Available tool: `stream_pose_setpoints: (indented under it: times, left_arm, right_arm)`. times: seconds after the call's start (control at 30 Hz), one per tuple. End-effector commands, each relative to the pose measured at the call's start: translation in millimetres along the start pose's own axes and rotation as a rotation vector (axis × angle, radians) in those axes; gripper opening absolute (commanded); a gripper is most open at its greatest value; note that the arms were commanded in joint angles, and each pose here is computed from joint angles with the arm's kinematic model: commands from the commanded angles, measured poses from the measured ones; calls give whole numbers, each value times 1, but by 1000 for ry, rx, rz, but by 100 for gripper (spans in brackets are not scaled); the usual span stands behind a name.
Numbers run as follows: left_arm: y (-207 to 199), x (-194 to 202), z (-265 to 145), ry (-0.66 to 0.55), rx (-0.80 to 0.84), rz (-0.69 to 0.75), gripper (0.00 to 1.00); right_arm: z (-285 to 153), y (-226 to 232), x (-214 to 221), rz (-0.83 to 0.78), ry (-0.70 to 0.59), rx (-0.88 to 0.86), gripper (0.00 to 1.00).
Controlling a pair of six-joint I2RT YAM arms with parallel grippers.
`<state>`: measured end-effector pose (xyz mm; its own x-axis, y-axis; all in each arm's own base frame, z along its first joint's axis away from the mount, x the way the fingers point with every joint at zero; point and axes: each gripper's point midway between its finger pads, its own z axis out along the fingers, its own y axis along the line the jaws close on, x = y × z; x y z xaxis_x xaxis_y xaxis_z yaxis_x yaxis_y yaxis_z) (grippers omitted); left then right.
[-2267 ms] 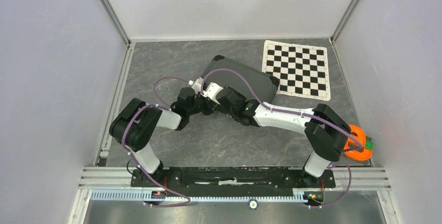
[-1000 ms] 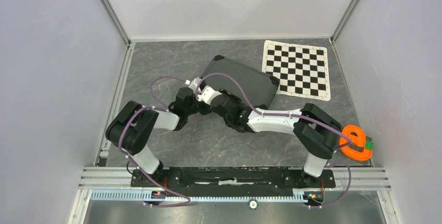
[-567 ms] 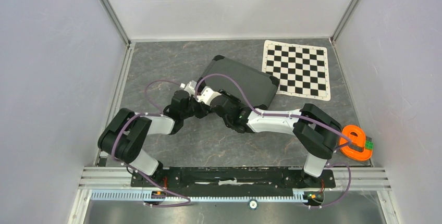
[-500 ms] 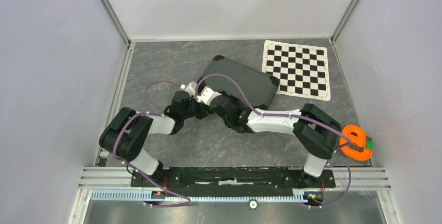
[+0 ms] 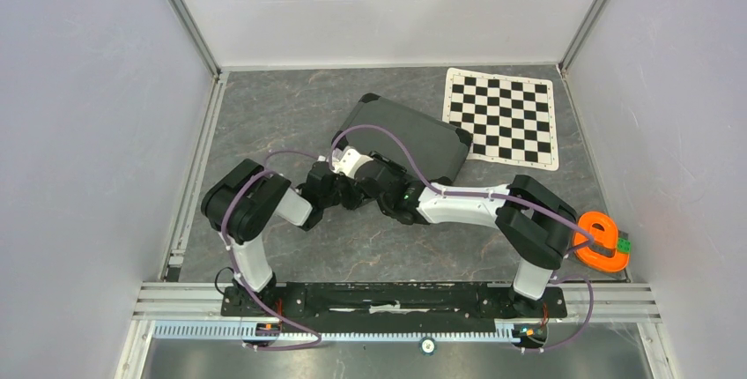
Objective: Pack up texas hold em set
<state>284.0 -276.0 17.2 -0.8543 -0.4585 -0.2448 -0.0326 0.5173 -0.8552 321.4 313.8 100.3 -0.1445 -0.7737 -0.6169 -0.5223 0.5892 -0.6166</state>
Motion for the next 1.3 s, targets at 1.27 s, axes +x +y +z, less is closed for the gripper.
stream_pose_setpoints:
  times: [1.27]
  left_arm:
    - [-26,-26,-18,-207,105,-28,2]
  right_arm:
    - [3,20,45,-105,159,-64,40]
